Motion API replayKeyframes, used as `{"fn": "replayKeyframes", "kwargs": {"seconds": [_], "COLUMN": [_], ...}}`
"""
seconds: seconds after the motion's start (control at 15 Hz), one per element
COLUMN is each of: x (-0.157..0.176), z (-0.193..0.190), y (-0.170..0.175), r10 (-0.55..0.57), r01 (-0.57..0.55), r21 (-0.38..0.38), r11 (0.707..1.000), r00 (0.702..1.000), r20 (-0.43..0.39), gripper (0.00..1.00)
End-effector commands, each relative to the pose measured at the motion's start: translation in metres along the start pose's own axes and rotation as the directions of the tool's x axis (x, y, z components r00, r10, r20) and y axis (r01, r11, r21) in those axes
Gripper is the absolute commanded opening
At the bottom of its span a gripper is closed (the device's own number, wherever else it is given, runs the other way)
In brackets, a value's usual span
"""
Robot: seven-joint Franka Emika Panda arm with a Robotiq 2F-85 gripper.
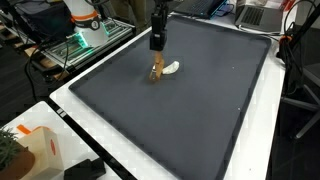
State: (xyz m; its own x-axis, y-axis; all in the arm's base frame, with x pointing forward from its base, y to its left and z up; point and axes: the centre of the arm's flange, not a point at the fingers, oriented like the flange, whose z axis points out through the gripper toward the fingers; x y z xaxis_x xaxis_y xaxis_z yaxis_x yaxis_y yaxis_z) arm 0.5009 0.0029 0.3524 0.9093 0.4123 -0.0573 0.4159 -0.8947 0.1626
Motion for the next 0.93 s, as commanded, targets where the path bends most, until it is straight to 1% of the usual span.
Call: {"fn": "replayKeyframes", "kwargs": {"seconds": [0.0,0.07,0.13,0.27,0.4,0.53,0.6,0.67,0.73,0.87], "x": [-0.035,-0.041,-0.048,-0.063,-0.073,-0.078,-0.079,-0.081,-0.062,-0.067], "z": [-0.043,-0.047,-0.051,-0.058,-0.065,-0.074,-0.076,-0.078,-0.073,-0.075], "y": [0.033,0.037,0.038,0.036,0.03,0.018,0.011,0.009,0.028,0.016], "r10": [0.027,0.037,0.072,0.156,0.267,0.331,0.306,0.212,0.263,0.235], "r01": [-0.016,-0.021,-0.05,-0.126,-0.215,-0.268,-0.25,-0.158,-0.208,-0.18], "r21": [0.15,0.206,0.257,0.294,0.296,0.281,0.23,0.217,0.246,0.236], "r11": [0.989,0.978,0.965,0.948,0.931,0.922,0.941,0.963,0.946,0.955], "r00": [0.997,0.996,0.994,0.984,0.953,0.92,0.917,0.943,0.94,0.945], "r20": [-0.069,-0.076,-0.077,-0.083,-0.145,-0.21,-0.257,-0.258,-0.217,-0.228], "gripper": [0.22,0.22,0.22,0.22,0.22,0.22,0.22,0.22,0.47,0.47]}}
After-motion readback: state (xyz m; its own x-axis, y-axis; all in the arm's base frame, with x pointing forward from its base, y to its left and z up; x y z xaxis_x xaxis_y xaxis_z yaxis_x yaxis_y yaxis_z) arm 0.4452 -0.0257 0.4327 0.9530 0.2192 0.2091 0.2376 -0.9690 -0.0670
